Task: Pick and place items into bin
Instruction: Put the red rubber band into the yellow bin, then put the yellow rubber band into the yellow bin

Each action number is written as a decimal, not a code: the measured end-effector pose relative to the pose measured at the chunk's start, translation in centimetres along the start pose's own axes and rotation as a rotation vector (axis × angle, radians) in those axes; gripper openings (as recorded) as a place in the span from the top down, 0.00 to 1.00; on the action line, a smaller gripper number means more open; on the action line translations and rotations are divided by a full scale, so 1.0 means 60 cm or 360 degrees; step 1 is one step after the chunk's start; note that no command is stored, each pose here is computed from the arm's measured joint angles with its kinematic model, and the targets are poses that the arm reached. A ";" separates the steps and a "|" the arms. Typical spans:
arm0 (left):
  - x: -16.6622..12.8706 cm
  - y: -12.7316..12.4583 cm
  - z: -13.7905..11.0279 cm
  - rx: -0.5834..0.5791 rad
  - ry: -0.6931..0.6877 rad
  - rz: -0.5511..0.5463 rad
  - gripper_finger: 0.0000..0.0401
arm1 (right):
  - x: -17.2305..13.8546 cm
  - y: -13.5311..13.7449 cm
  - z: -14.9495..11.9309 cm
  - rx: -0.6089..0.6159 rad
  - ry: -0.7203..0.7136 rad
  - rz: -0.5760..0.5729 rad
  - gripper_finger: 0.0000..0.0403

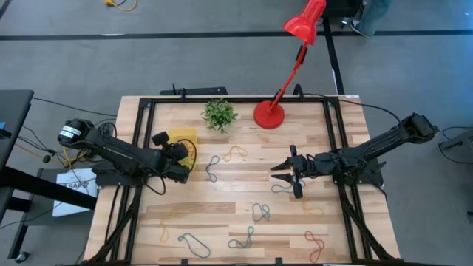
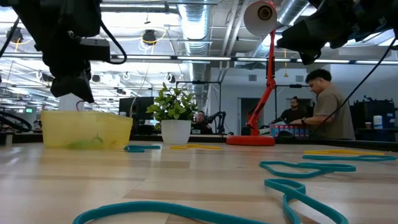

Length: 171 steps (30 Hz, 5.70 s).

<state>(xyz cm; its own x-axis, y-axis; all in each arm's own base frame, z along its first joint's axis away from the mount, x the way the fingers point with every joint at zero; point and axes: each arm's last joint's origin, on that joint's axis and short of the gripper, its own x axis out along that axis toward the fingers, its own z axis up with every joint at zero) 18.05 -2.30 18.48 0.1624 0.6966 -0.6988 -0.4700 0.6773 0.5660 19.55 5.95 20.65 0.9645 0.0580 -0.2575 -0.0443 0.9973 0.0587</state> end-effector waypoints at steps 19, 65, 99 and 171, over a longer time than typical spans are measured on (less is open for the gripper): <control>-0.019 -0.006 0.053 -0.0153 -0.0174 -0.0222 0.78 | 0.000 0.000 0.000 -0.0001 0.0000 -0.0001 0.75; -0.094 -0.046 0.075 -0.0249 -0.0558 -0.0515 0.78 | -0.001 -0.015 -0.136 0.0810 0.1150 -0.0499 0.79; -0.092 -0.047 0.073 -0.0225 -0.0553 -0.0504 0.78 | -0.018 -0.063 -0.138 0.0412 0.1396 -0.0870 0.83; -0.072 -0.058 0.066 -0.0329 -0.0736 -0.0361 0.78 | 0.100 -0.038 -0.006 -0.0279 0.0145 -0.0446 0.99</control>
<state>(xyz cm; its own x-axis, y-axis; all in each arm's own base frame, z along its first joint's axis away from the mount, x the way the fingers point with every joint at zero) 22.42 -6.76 21.26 0.6214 0.6017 -0.5018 -0.5320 0.7943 0.2934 25.37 4.07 18.63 0.9187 -0.2234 -0.3256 0.1675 0.9672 -0.1910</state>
